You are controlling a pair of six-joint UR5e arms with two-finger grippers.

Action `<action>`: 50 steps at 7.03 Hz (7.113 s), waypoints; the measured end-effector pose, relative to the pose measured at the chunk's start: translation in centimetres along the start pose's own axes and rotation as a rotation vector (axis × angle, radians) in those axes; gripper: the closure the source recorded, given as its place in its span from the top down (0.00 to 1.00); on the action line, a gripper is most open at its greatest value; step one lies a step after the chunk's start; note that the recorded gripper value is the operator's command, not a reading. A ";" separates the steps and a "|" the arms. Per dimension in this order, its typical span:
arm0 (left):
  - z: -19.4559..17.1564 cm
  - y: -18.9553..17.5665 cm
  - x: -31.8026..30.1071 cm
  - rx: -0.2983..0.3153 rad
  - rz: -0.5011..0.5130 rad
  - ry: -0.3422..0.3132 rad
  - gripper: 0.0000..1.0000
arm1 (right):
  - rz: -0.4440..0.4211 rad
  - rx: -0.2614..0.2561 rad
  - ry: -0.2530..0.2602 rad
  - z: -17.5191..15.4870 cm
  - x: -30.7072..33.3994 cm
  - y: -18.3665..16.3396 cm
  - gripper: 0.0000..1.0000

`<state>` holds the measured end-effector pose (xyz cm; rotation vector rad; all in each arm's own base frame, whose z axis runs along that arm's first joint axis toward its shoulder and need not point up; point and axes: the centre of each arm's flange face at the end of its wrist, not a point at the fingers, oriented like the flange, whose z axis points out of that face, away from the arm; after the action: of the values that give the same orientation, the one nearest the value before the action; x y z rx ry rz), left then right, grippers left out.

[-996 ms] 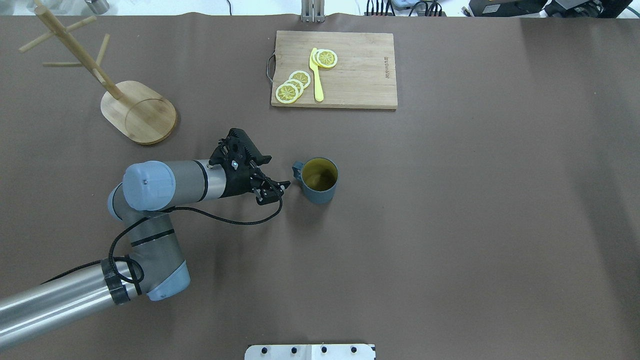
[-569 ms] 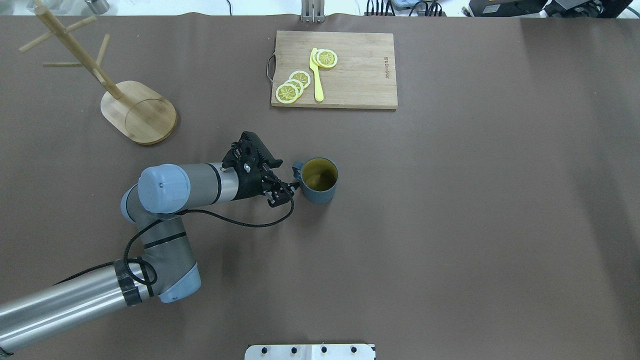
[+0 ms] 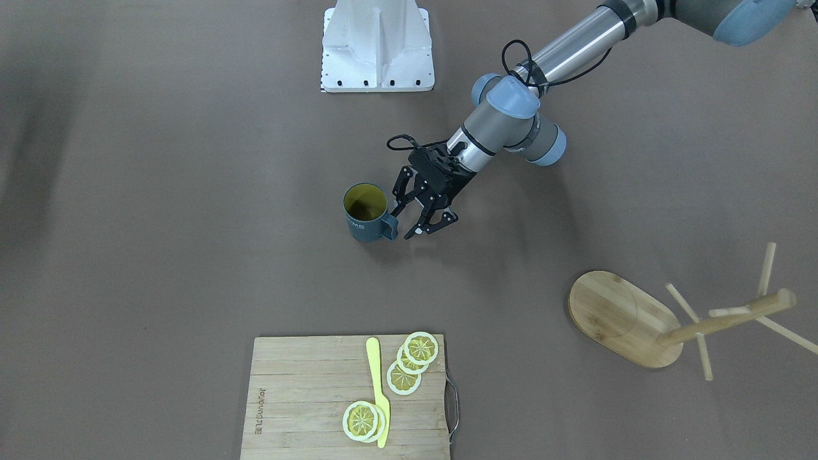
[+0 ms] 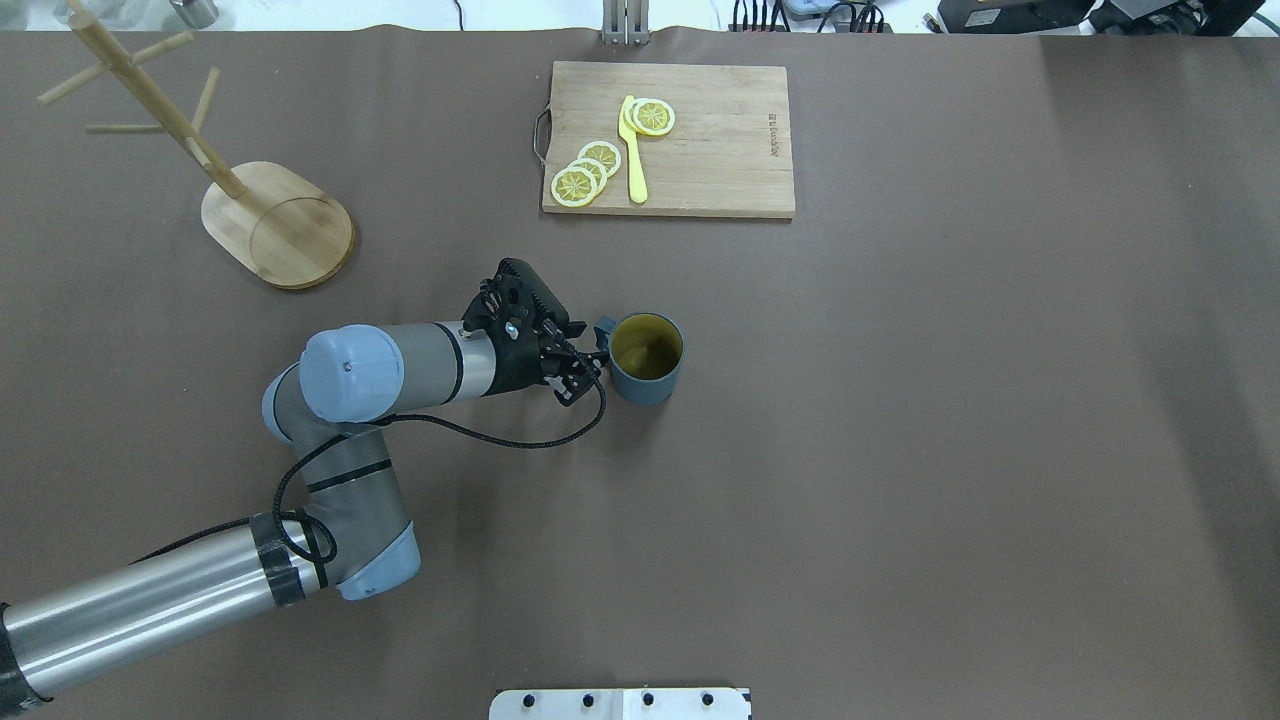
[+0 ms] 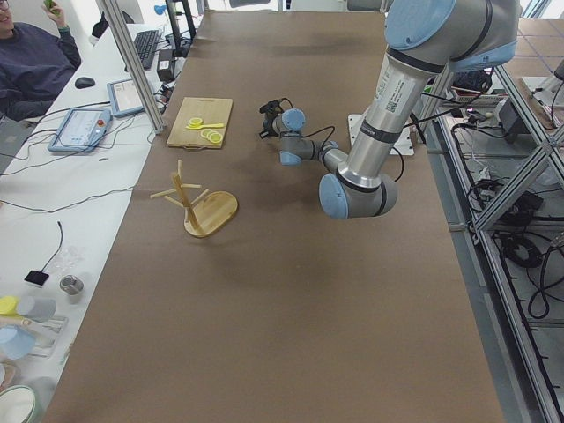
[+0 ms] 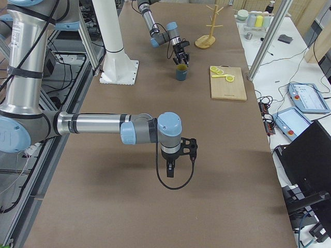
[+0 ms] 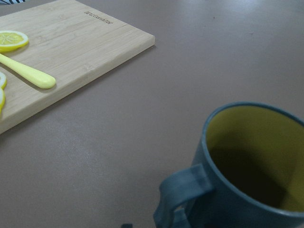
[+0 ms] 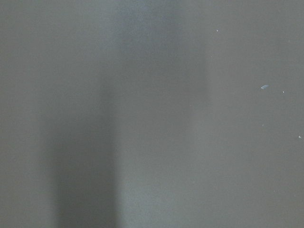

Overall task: Hang cup on storage rack
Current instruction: 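Reach the left gripper toward the teal mug's handle, then close the left gripper on the mug handle and lift, then carry the mug with the left gripper toward the wooden mug tree, then hook the mug handle onto a mug-tree peg with the left gripper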

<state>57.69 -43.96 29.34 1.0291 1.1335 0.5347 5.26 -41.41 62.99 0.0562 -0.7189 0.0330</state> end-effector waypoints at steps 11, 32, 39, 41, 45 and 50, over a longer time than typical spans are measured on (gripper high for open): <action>1.2 -2.1 -1.0 0.020 -0.038 -0.039 0.51 | 0.008 0.009 0.000 -0.3 -0.3 -0.2 1.00; -9.1 -7.9 -8.1 0.364 -1.693 0.427 0.00 | 0.010 0.006 0.009 0.2 0.3 -0.1 1.00; -15.9 -4.6 -20.3 0.716 -2.373 0.662 0.00 | -0.002 0.014 0.012 0.0 0.1 -0.2 1.00; -16.7 -2.0 -23.7 0.750 -2.422 0.690 0.00 | -0.012 0.026 0.017 -0.2 -0.1 -0.4 1.00; -20.0 3.6 -26.3 0.751 -2.420 0.732 0.00 | -0.020 0.039 0.028 -0.3 -0.1 -0.5 1.00; -22.0 5.9 -29.6 0.779 -2.410 0.701 0.00 | -0.025 0.045 0.029 -0.4 -0.2 -0.6 1.00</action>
<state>27.32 -56.16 47.22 -0.5733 2.2818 -1.6816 5.39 -42.01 62.51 0.1078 -0.6879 0.0264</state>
